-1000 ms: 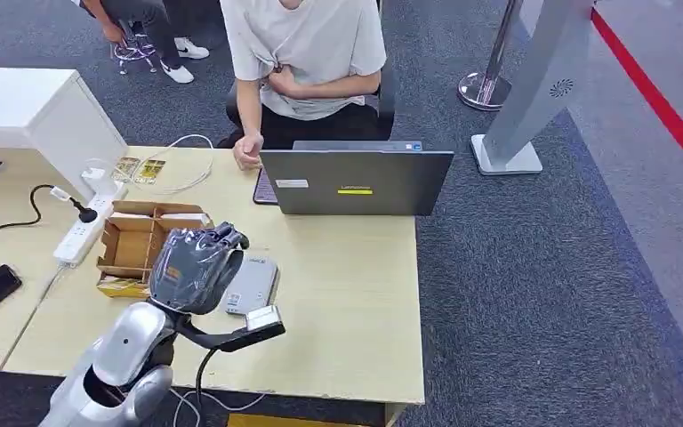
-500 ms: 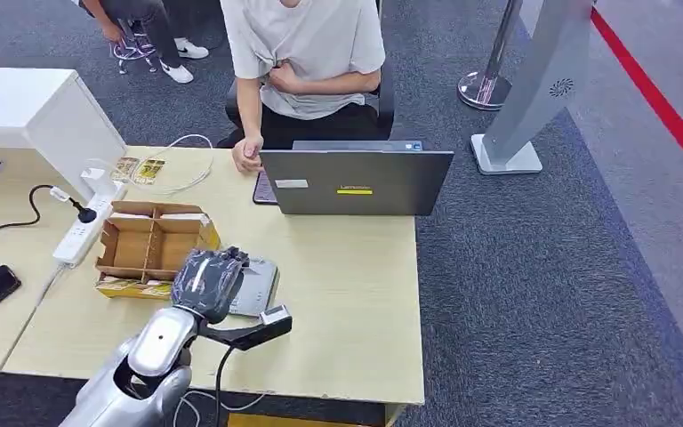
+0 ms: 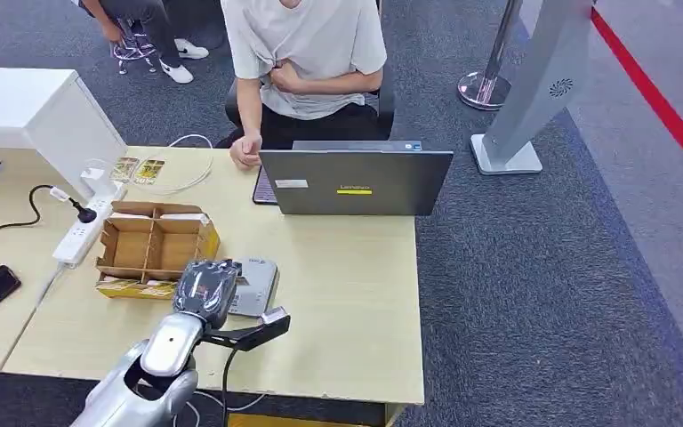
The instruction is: Pass the card to the sensor for recognition and then transmit it.
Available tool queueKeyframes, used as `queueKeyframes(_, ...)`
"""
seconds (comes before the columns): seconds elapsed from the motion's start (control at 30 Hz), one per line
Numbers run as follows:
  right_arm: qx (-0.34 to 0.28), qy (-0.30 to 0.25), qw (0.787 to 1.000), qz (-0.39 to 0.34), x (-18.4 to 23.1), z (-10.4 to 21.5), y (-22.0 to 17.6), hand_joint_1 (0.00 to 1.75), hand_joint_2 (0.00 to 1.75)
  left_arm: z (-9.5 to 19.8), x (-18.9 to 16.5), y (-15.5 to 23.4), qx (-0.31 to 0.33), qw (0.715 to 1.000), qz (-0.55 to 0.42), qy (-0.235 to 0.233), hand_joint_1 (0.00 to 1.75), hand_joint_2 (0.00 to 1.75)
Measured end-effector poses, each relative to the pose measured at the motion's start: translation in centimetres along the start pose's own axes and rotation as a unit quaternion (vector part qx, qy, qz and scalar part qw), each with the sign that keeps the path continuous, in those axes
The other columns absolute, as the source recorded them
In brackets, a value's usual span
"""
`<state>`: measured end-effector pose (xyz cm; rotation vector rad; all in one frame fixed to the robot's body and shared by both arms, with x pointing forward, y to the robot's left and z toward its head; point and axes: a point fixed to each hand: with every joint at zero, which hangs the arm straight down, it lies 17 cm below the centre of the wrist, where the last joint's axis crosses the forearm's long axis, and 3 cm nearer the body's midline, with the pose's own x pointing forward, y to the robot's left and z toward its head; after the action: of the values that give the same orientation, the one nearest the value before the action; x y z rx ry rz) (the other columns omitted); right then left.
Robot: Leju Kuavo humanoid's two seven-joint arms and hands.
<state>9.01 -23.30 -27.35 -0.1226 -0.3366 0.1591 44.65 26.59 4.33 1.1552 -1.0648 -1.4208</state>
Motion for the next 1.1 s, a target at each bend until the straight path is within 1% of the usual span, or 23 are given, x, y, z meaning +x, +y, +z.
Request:
queueKeyframes(0.07, 0.002, 0.0, 1.0, 0.0, 0.0, 0.0, 0.2, 0.0, 1.75, 0.0, -0.5, -1.1, -0.012, 1.0, -0.002, 0.007, 1.75, 1.75)
queueKeyframes(0.4, 0.002, 0.0, 1.0, 0.001, 0.0, 0.0, 0.2, 0.0, 1.75, 0.0, -0.6, -1.2, -0.013, 1.0, -0.002, 0.007, 1.75, 1.75)
queueKeyframes(0.57, 0.008, -0.002, 1.0, 0.009, 0.1, 0.2, 0.9, 0.0, 1.75, -0.4, -1.3, -3.0, -0.035, 0.999, -0.002, 0.023, 1.75, 1.75)
queueKeyframes(0.6, 0.009, -0.002, 1.0, 0.01, 0.2, 0.2, 1.2, 0.0, 1.75, -0.3, -1.1, -3.9, -0.047, 0.999, 0.004, 0.021, 1.75, 1.75)
queueKeyframes(0.7, 0.008, -0.002, 1.0, 0.009, 0.2, 0.2, 1.1, 0.0, 1.75, -0.4, -0.8, -3.6, -0.036, 0.999, 0.012, 0.012, 1.75, 1.75)
queueKeyframes(0.8, 0.007, -0.004, 1.0, 0.006, 0.3, 0.2, 1.1, 0.0, 1.75, -0.7, -0.2, -1.9, 0.002, 1.0, 0.027, -0.004, 1.75, 1.75)
queueKeyframes(0.87, 0.006, -0.004, 1.0, 0.005, 0.3, 0.2, 1.1, 0.0, 1.75, -0.8, 0.0, -1.3, 0.012, 0.999, 0.031, -0.009, 1.75, 1.75)
queueKeyframes(0.9, 0.006, -0.007, 1.0, 0.005, 0.3, 0.2, 1.1, 0.0, 1.75, -0.8, 0.2, -0.5, 0.03, 0.999, 0.034, -0.014, 1.75, 1.75)
queueKeyframes(1.0, 0.006, -0.013, 1.0, 0.005, 0.4, 0.3, 1.1, 0.0, 1.75, -1.1, 0.0, 4.4, 0.118, 0.992, 0.041, -0.018, 1.75, 1.75)
queueKeyframes(1.03, 0.007, -0.017, 1.0, 0.006, 0.5, 0.3, 1.2, 0.0, 1.75, -1.2, -0.5, 7.2, 0.162, 0.986, 0.039, -0.019, 1.75, 1.75)
queueKeyframes(1.1, 0.007, -0.021, 1.0, 0.007, 0.6, 0.3, 1.2, 0.0, 1.75, -1.6, -2.2, 11.6, 0.223, 0.974, 0.031, -0.012, 1.75, 1.75)
